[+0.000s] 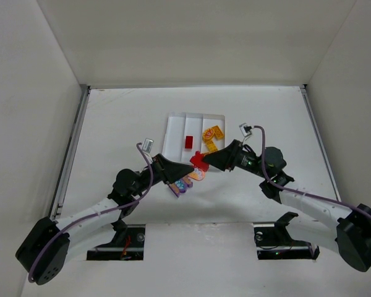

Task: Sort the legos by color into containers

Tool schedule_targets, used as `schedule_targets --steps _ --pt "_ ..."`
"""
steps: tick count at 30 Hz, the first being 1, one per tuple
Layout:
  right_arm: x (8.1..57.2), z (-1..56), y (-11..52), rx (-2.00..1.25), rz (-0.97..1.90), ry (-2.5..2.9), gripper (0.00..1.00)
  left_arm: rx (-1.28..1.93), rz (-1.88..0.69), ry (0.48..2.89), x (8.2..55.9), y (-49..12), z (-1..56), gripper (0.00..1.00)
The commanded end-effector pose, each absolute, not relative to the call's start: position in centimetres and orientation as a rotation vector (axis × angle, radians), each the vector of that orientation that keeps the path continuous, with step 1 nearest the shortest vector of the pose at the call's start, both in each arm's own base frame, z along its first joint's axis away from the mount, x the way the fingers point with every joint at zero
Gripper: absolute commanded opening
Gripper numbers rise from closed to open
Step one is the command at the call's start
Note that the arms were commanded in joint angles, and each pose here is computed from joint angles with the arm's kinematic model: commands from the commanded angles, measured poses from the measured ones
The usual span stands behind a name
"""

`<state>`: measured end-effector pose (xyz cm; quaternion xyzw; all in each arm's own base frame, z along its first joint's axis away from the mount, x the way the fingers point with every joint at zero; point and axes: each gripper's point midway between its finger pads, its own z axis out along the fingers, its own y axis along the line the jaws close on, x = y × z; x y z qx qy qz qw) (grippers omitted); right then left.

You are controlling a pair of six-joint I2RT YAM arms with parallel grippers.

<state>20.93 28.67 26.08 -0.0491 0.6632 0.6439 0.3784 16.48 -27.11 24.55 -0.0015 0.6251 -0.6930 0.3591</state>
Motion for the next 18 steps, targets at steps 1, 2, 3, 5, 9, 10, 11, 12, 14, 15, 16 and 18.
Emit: schedule_targets --steps 1,2,3,5,9,10,11,12,14,15,16,18 --pt "19.6 29.1 28.6 -0.186 1.715 1.561 0.79 0.073 -1.847 1.463 15.7 -27.4 28.7 0.18" --pt "19.6 29.3 28.6 -0.185 1.72 1.555 0.76 0.074 -1.845 1.463 15.7 -27.4 28.7 0.18" --pt "19.5 29.4 28.6 -0.185 1.723 1.553 0.72 0.072 -1.844 1.466 15.7 -27.5 28.6 0.18" --pt "19.5 29.3 28.6 -0.184 1.724 1.556 0.64 0.07 -1.844 1.465 15.7 -27.6 28.6 0.18" --pt "19.8 28.9 28.6 -0.166 1.718 1.567 0.51 0.076 -1.844 1.47 15.6 -27.8 28.6 0.19" --pt "19.8 28.8 28.7 -0.165 1.718 1.57 0.49 0.074 -1.844 1.469 15.6 -27.8 28.6 0.19" --pt "19.8 28.7 28.7 -0.164 1.72 1.574 0.48 0.073 -1.842 1.47 15.6 -27.8 28.5 0.19" --pt "19.7 28.6 28.8 -0.165 1.722 1.578 0.5 0.073 -1.84 1.469 15.6 -27.8 28.5 0.19" --pt "19.6 28.4 29.1 -0.178 1.731 1.59 0.57 0.076 -1.838 1.469 15.6 -27.8 28.5 0.19" --pt "19.4 28.3 29.4 -0.186 1.738 1.597 0.63 0.076 -1.835 1.469 15.7 -27.8 28.4 0.19" --pt "19.3 28.2 29.6 -0.193 1.742 1.604 0.66 0.075 -1.832 1.47 15.7 -27.8 28.4 0.19" --pt "19.2 27.9 29.8 -0.194 1.742 1.611 0.69 0.076 -1.831 1.47 15.7 -27.8 28.4 0.19"
